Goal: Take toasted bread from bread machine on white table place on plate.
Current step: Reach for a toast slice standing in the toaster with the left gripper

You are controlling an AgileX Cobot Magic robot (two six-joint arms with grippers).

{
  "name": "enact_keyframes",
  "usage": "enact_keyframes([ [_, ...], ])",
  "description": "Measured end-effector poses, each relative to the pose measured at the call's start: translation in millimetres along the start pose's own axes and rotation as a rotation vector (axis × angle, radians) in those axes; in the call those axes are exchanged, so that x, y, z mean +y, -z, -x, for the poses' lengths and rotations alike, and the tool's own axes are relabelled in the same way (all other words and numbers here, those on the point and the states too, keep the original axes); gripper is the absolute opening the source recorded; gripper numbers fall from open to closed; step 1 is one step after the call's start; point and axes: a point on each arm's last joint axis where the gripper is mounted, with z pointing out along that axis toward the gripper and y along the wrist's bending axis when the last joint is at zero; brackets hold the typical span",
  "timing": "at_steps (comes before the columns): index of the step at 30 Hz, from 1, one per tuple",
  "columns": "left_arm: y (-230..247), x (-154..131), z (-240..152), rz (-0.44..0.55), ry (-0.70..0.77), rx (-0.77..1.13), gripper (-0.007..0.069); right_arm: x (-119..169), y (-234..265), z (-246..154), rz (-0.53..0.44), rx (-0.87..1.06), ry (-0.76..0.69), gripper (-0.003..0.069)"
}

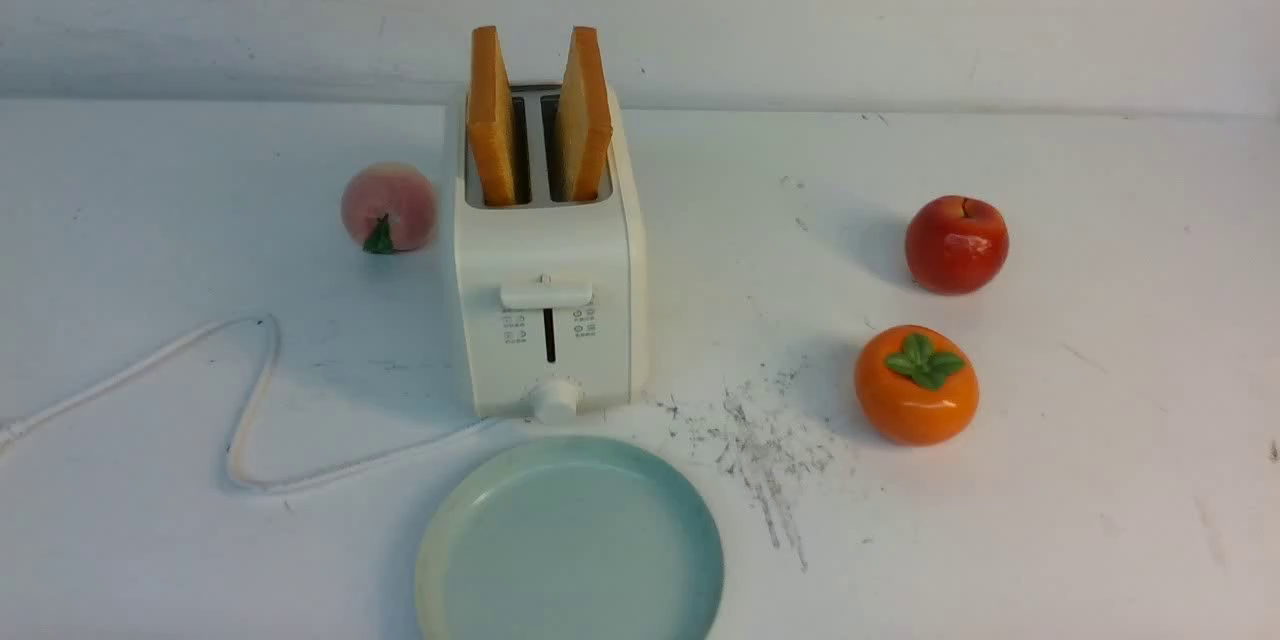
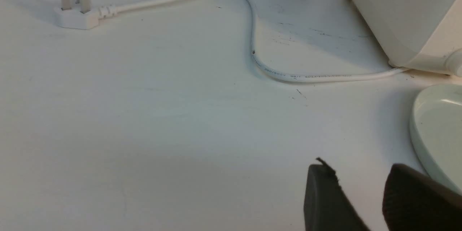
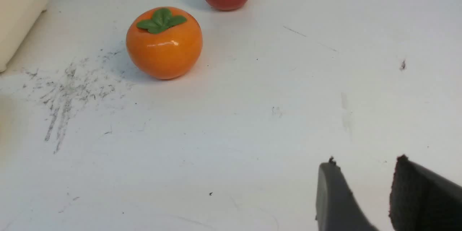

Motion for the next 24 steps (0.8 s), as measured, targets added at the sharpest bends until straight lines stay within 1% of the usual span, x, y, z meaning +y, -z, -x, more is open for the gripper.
enact_keyframes([
  [19, 0.0, 0.0, 0.0, 0.000, 0.000, 0.000, 0.0238, 0.0, 0.0, 0.0, 0.000, 0.000, 0.000, 0.0240],
  [24, 0.0, 0.6, 2.5, 0.008, -0.038, -0.027, 0.0238, 0.0, 0.0, 0.0, 0.000, 0.000, 0.000, 0.0240],
])
